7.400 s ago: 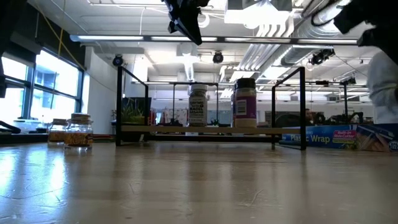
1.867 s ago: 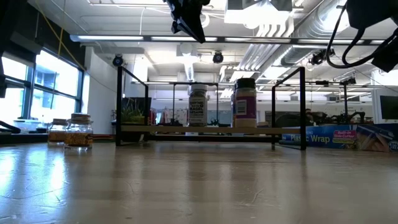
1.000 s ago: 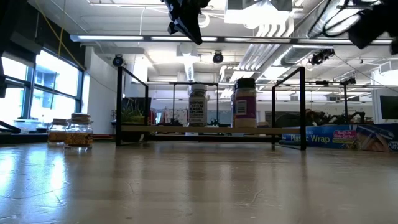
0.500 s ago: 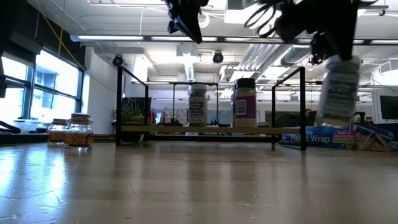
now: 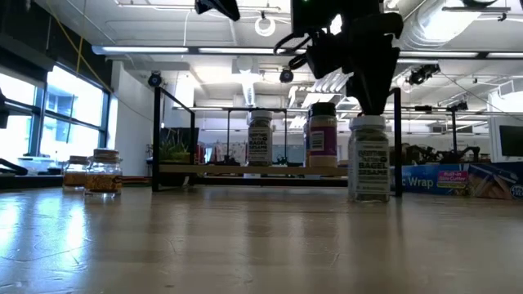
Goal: Shelf spices
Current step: Put the white seasoning bottle on the shelf aligned with the other white seasoning bottles
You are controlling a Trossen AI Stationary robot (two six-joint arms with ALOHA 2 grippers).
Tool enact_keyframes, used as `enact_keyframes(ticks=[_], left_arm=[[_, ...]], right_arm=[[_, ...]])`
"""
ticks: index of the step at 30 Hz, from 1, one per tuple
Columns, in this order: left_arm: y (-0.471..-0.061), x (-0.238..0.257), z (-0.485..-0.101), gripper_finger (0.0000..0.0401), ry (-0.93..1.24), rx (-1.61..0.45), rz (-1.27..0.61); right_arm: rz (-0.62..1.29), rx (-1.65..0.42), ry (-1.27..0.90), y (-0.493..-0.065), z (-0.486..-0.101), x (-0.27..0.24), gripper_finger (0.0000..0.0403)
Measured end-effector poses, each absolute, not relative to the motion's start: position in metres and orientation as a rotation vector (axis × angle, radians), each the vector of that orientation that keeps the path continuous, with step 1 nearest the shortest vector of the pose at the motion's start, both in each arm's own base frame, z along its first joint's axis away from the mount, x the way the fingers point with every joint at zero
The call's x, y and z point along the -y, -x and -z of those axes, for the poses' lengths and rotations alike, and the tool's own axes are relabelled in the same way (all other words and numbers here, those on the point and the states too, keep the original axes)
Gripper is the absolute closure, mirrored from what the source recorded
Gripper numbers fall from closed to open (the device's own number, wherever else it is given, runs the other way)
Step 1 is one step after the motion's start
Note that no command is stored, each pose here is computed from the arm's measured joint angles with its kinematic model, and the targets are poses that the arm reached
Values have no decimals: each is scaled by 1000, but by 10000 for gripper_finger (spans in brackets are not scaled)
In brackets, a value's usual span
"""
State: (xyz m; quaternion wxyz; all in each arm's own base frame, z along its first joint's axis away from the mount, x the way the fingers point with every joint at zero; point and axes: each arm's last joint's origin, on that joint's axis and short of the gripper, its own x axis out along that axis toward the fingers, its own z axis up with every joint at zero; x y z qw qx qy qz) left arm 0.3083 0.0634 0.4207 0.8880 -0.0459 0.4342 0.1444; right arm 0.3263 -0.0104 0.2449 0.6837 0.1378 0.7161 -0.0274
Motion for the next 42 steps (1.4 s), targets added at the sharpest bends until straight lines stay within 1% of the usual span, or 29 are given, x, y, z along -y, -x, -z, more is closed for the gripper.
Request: enact_keyframes(ticks=[3,5,8,12,13,15,17,19,22,25,27,30,35,38,42], left_arm=[[-304,-63,-425,400,115,-885,-307],[-303,-61,-426,400,130,-879,-292],[-304,-57,-426,400,157,-876,-236],[-315,-46,-421,400,176,-879,-136],[-319,-42,-420,400,174,-869,-112],[-329,-31,-417,400,167,-852,-61],[-340,-18,-416,398,136,-806,-17],[-355,-3,-412,388,79,-754,41],[-383,19,-401,361,46,-669,89],[-409,35,-382,322,83,-633,64],[-423,39,-367,292,122,-646,47],[-439,40,-341,246,191,-707,15],[-451,42,-308,184,207,-823,-5],[-453,41,-293,163,228,-895,-49],[-457,36,-276,148,234,-950,-109]], right_arm=[[42,-1602,-315,-324,-248,11,157],[32,-1587,-308,-316,-260,8,156],[16,-1516,-262,-296,-289,-2,155],[-29,-1307,-175,-253,-334,-23,154],[-9,-1244,-173,-239,-342,-27,154],[102,-1120,-199,-209,-353,-34,154],[215,-1023,-242,-175,-356,-36,154],[262,-943,-317,-145,-355,-36,154],[254,-868,-431,-111,-350,-33,153],[225,-817,-502,-92,-344,-30,153],[209,-785,-535,-86,-343,-28,153],[200,-767,-546,-82,-343,-27,153],[204,-758,-519,-84,-345,-27,153],[219,-767,-516,-88,-344,-28,153],[225,-779,-510,-91,-343,-30,153]])
